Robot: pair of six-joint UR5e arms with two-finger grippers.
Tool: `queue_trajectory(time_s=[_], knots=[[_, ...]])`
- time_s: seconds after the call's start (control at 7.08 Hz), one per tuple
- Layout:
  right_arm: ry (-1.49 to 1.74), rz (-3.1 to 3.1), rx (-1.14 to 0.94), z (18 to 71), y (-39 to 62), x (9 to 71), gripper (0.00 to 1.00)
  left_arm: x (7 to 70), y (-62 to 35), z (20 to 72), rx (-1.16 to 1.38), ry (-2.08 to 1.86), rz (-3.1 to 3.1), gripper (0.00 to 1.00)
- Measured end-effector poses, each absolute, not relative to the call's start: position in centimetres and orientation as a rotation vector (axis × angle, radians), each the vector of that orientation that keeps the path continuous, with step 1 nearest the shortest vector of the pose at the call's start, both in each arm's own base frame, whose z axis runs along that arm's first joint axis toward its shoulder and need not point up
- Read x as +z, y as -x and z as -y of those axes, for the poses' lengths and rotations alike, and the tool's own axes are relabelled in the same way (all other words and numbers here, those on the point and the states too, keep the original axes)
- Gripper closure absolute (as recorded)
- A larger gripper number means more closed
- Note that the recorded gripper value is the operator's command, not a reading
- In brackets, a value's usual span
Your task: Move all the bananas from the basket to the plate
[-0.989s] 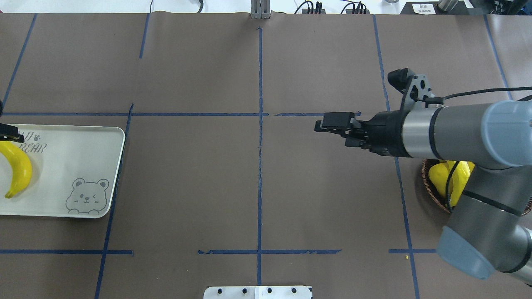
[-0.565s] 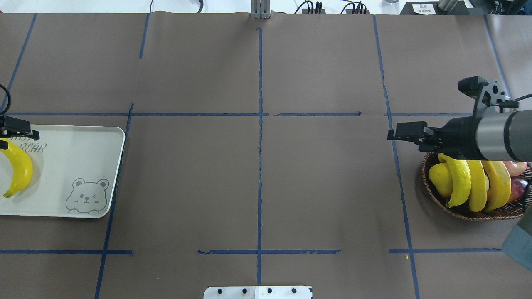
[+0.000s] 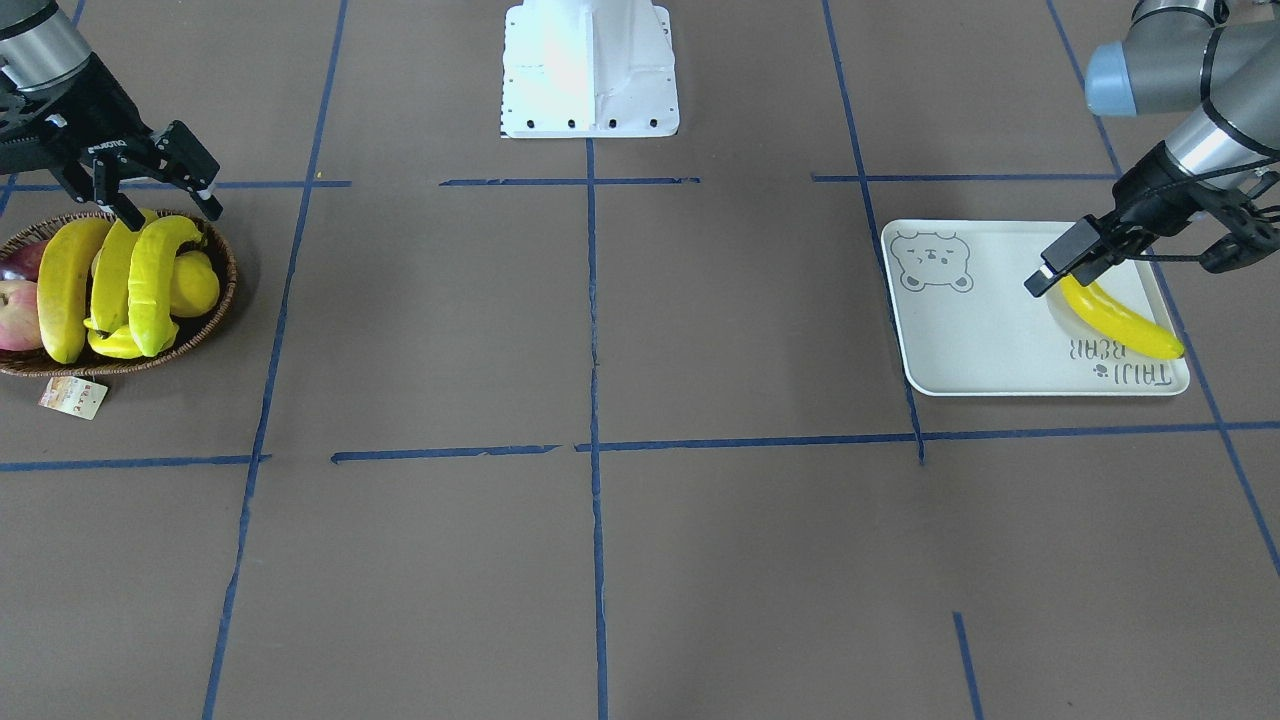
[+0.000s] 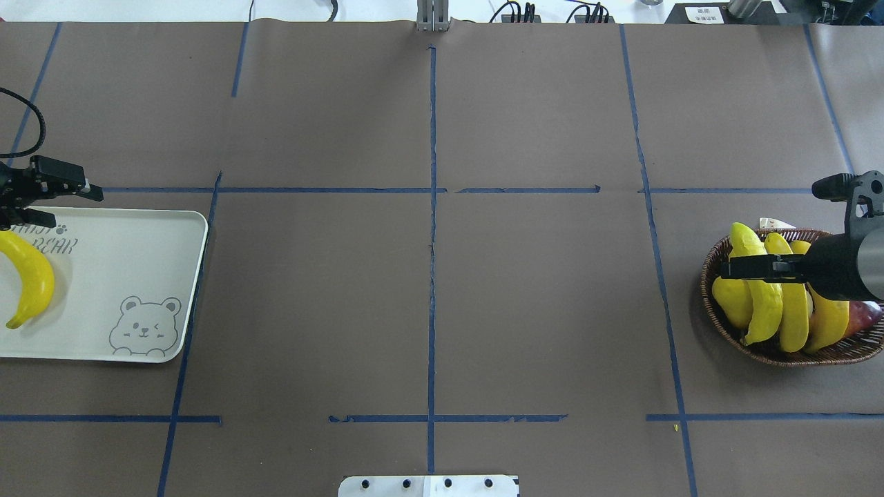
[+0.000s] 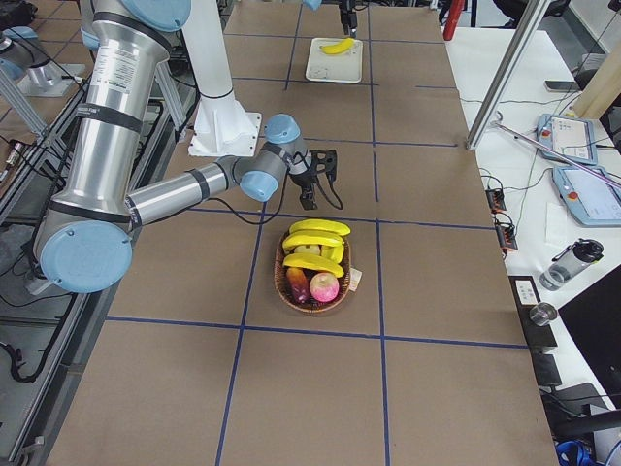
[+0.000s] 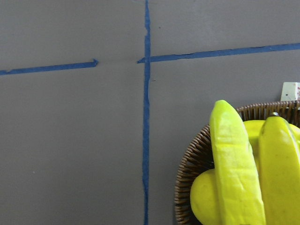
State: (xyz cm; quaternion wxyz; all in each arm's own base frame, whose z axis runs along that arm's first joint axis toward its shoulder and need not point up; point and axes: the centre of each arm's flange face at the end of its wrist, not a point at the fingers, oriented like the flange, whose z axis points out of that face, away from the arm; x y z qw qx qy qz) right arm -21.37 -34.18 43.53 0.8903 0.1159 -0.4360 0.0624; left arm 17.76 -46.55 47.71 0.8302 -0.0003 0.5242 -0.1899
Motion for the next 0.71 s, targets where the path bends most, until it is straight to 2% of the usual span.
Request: queue_trajectory(time_s=[0.71], knots=[[-0.183, 0.794, 0.101, 33.7, 23.6, 46.8, 0.18, 46.8, -18.4, 46.8, -0.402, 0.004, -1.125, 0.0]])
